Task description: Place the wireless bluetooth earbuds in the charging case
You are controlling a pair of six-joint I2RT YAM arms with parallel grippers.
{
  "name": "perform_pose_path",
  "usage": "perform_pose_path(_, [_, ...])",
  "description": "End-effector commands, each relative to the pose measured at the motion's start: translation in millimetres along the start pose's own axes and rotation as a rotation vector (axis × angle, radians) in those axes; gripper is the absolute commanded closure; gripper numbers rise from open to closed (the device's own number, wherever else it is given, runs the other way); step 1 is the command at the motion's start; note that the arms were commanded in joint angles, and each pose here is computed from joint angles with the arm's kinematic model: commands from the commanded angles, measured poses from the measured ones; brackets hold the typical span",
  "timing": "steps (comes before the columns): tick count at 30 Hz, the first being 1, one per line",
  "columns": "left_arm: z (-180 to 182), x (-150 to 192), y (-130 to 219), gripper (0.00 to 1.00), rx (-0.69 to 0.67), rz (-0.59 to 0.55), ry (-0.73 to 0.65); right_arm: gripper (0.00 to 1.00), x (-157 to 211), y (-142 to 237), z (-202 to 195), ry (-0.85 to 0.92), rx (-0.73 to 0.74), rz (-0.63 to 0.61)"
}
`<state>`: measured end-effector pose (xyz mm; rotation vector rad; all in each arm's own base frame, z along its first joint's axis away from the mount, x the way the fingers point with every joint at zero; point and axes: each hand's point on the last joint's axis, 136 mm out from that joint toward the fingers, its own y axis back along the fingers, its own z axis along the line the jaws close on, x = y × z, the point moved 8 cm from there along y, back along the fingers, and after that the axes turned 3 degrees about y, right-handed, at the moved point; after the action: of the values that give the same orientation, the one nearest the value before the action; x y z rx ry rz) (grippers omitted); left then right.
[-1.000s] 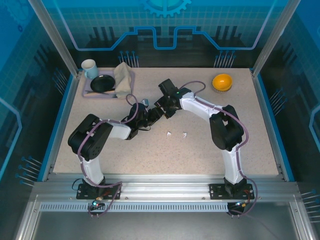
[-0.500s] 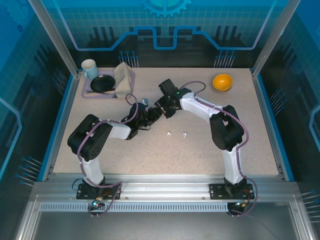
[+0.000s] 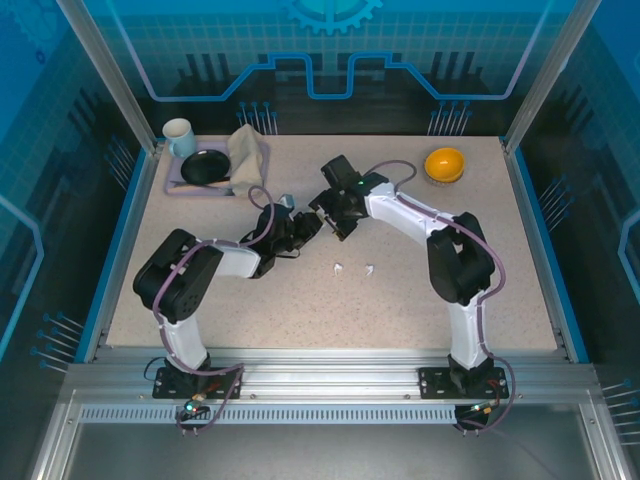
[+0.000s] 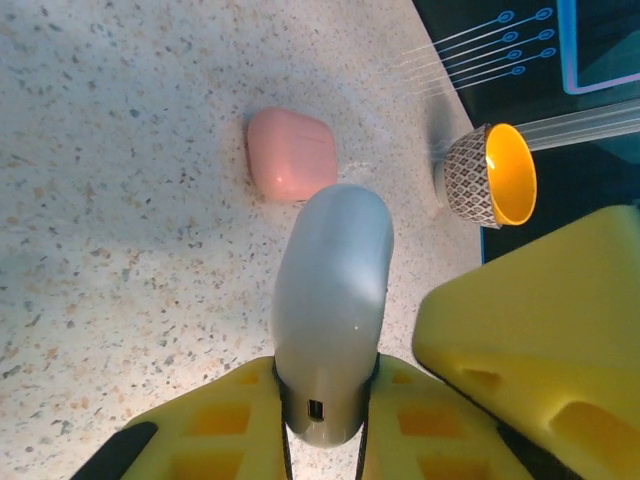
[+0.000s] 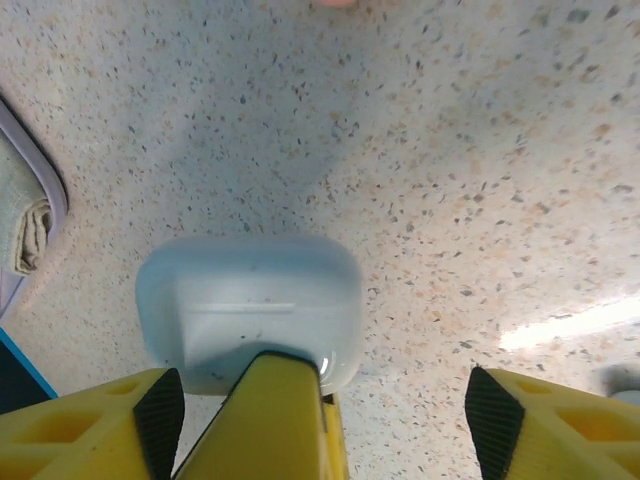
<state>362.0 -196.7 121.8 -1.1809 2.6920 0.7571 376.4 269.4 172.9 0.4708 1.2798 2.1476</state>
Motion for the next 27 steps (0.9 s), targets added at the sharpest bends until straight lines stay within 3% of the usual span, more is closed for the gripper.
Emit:
perform_pose_path(1, [-22.6,-26.3,9.6,0.91,0.066,-0.120,-0.023,0.22,-8.1,22.5,-23.4,-0.006,0.097,-0.003])
perform_pose_path(6, [-22.5,-22.5,11.6,0.91,0.078,-0.042,-0.044,0.22,-26.5,40.7,-33.5,0.033,0.070,-0.055])
perform_pose_path(13, [-34.1,-25.7,18.5,0.91,0.183,0.168,-0.107,0.23,-52.3,53.7,-53.7,0.253,-0.152,-0.106])
perform_pose_path(19, [-50.1,-26.5,28.5,0.92,0.264,0.337,-0.169,0.23,-54.6,63.2,-47.7,0.579,-0.328,-0.080])
perform_pose_path(27, [-59.0,-23.4,35.6,0.92,0.294,0.451,-0.197,0.24,-50.7,60.1,-35.8,0.737,-0.536,-0.015])
